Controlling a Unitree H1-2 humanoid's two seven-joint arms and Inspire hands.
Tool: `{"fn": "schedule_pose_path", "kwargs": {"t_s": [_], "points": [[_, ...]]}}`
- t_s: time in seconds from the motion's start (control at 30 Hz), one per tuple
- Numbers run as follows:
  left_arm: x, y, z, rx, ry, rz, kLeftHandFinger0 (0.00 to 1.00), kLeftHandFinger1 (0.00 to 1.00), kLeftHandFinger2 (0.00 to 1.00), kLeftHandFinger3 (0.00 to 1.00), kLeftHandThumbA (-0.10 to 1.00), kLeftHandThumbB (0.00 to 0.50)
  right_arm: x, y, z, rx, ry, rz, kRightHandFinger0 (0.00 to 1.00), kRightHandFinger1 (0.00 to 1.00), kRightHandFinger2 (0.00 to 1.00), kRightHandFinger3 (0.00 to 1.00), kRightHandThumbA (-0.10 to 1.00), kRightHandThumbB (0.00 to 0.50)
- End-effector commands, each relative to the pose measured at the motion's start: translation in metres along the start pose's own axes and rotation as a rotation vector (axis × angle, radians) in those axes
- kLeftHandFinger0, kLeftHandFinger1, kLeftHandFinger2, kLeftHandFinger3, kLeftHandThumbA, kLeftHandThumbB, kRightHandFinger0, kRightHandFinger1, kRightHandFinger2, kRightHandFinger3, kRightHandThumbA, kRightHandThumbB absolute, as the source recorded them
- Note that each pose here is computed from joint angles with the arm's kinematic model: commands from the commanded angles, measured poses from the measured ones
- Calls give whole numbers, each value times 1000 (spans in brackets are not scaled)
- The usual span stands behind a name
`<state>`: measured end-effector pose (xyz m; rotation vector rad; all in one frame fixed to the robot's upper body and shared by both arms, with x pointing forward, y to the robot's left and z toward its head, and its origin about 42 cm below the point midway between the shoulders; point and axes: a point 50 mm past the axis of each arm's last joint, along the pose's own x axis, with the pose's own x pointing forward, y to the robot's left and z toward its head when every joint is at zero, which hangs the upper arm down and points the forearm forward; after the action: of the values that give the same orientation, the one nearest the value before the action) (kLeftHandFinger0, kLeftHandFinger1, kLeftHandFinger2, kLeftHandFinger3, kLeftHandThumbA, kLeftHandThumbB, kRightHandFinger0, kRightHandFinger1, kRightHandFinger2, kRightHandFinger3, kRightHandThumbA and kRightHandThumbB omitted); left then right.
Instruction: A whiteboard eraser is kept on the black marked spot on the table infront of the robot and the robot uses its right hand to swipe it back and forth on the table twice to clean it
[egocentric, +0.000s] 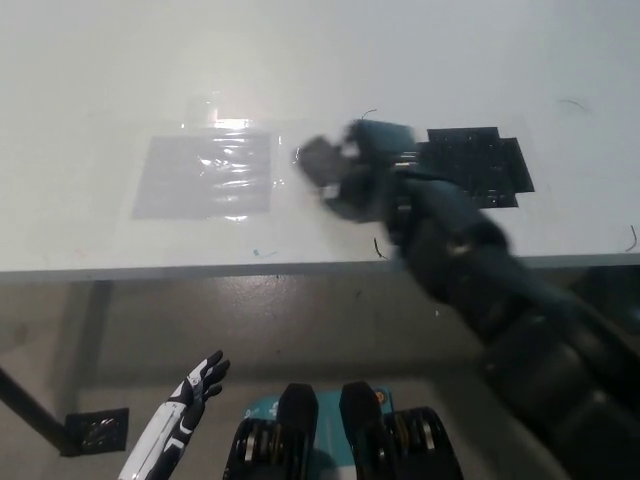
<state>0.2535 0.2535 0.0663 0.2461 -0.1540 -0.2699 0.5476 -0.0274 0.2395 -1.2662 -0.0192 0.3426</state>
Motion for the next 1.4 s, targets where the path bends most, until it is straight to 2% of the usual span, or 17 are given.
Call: {"fn": "schedule_pose_path", "kwargs": {"t_s": [0.0, 0.07, 0.43, 0.57, 0.6, 0.67, 0.77, 0.83, 1.0, 1.07, 1.1, 1.13, 1.23, 1.27, 1.3, 1.33, 1.37], "points": [[2, 4, 8, 5, -54, -7, 1000, 1000, 1000, 1000, 1000, 445, 2, -34, 50, -48, -116, -67, 47, 168, 232, 365, 776, 323], [2, 7, 9, 7, -54, -10, 1000, 1000, 1000, 1000, 1000, 446, 1, -24, 54, -25, -128, -58, 0, 3, 44, 235, 744, 318], [4, 11, 11, 32, -62, -22, 1000, 1000, 1000, 1000, 1000, 425, 0, -4, 7, -43, -49, -20, 7, 59, 111, 289, 751, 290], [5, 9, 10, 31, -63, -29, 1000, 1000, 1000, 1000, 1000, 411, -2, 3, -38, -20, 19, -8, 0, 1, 54, 243, 691, 274], [4, 10, 10, 33, -62, -31, 1000, 1000, 1000, 1000, 1000, 409, -3, 6, -46, -23, 33, -6, 0, 13, 73, 265, 679, 273], [3, 10, 10, 37, -60, -33, 1000, 1000, 1000, 1000, 1000, 407, -6, 9, -66, -66, 61, -2, 141, 183, 228, 478, 702, 270], [1, 9, 8, 32, -58, -35, 1000, 1000, 1000, 1000, 1000, 407, -12, 10, -108, -91, 128, 9, 39, 65, 120, 338, 728, 271], [0, 8, 7, 31, -56, -38, 1000, 1000, 1000, 1000, 1000, 396, -16, 9, -125, -93, 162, 15, 1, 2, 64, 353, 727, 268], [-11, 3, 2, 14, -35, -31, 1000, 1000, 1000, 1000, 1000, 386, -37, 3, -201, -139, 281, 16, 62, 55, 73, 385, 717, 264], [-14, 2, 0, 8, -28, -26, 1000, 1000, 1000, 1000, 1000, 385, -41, -1, -216, -153, 319, 27, 144, 165, 213, 493, 749, 260], [-16, 1, 0, 7, -27, -25, 1000, 1000, 1000, 1000, 1000, 392, -49, -10, -238, -156, 358, 13, 412, 436, 535, 803, 737, 261], [-17, 0, -2, 5, -26, -22, 1000, 1000, 1000, 1000, 1000, 387, -56, -20, -257, -160, 393, -2, 422, 435, 607, 1000, 733, 273], [-20, 0, -4, 6, -21, -11, 1000, 1000, 1000, 1000, 1000, 393, -67, -36, -282, -183, 436, -22, 554, 593, 699, 1000, 706, 258], [-21, 0, -4, 8, -19, -7, 1000, 1000, 1000, 1000, 1000, 394, -73, -42, -295, -173, 457, -30, 424, 443, 541, 868, 686, 222], [-22, 0, -5, 8, -18, -5, 1000, 1000, 1000, 1000, 1000, 394, -78, -47, -304, -157, 469, -42, 388, 419, 517, 830, 700, 255], [-23, -1, -5, 6, -11, -2, 1000, 1000, 1000, 1000, 1000, 400, -87, -54, -320, -176, 496, -48, 524, 604, 684, 840, 762, 265], [-24, -2, -5, 7, -9, 0, 1000, 1000, 1000, 1000, 1000, 401, -96, -61, -335, -179, 525, -57, 509, 589, 675, 841, 766, 257]]}}
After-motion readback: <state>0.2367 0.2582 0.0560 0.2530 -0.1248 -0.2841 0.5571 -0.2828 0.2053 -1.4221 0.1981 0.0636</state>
